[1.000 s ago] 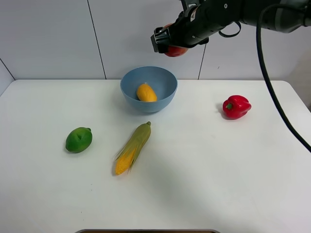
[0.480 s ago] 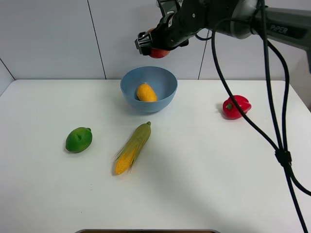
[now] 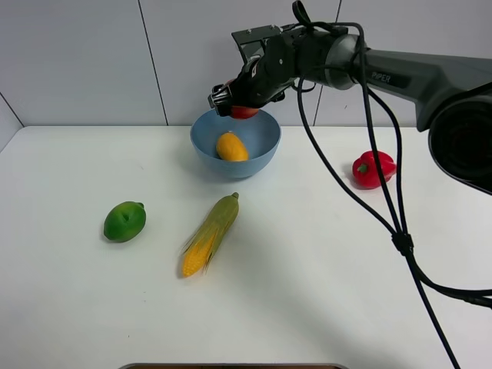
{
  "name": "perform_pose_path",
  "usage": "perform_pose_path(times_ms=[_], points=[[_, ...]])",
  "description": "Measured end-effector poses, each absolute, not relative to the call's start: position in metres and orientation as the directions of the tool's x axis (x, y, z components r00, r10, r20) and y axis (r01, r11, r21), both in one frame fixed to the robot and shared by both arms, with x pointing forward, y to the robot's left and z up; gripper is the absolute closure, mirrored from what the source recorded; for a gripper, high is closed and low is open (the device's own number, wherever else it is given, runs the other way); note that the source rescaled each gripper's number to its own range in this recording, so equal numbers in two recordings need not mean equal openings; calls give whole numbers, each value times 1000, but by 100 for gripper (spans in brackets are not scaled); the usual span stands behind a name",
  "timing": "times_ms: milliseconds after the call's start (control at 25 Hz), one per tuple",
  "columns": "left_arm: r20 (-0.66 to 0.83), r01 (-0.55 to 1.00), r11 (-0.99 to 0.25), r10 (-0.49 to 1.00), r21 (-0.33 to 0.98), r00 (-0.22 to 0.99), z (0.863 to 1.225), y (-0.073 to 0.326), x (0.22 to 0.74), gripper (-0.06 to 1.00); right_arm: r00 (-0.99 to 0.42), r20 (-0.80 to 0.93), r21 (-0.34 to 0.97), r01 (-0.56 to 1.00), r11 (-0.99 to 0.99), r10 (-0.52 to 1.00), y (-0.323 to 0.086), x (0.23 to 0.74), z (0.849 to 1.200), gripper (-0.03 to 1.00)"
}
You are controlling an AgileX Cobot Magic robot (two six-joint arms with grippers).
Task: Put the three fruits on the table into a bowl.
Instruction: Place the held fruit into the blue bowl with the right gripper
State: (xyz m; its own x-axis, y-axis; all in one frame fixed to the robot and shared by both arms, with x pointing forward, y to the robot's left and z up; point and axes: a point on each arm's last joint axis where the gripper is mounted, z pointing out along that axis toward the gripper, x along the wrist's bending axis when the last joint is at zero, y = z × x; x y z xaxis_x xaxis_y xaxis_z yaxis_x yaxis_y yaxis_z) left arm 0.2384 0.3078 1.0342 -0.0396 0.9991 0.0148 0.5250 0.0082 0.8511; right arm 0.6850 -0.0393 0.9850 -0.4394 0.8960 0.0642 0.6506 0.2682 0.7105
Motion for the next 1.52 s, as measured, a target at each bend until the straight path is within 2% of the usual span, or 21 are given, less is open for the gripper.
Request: perform_pose_path(times_ms=[200,640,1320,1520], points=[[14,525,9,999,851,-40,1034,308,238,-6,-436,73,681,679,274,897,-36,689,956,14],[14,525,9,999,851,-40,1034,308,238,-6,-434,71,649,704,289,898,-34,693,924,14],[14,525,9,999,851,-40,1034,308,238,-6,-488,21,684,644,343,872,-32,695,926,14],[14,525,9,999,851,-40,1034,308,238,-6,-493,17,721,609,331,870,-31,698,930,9]])
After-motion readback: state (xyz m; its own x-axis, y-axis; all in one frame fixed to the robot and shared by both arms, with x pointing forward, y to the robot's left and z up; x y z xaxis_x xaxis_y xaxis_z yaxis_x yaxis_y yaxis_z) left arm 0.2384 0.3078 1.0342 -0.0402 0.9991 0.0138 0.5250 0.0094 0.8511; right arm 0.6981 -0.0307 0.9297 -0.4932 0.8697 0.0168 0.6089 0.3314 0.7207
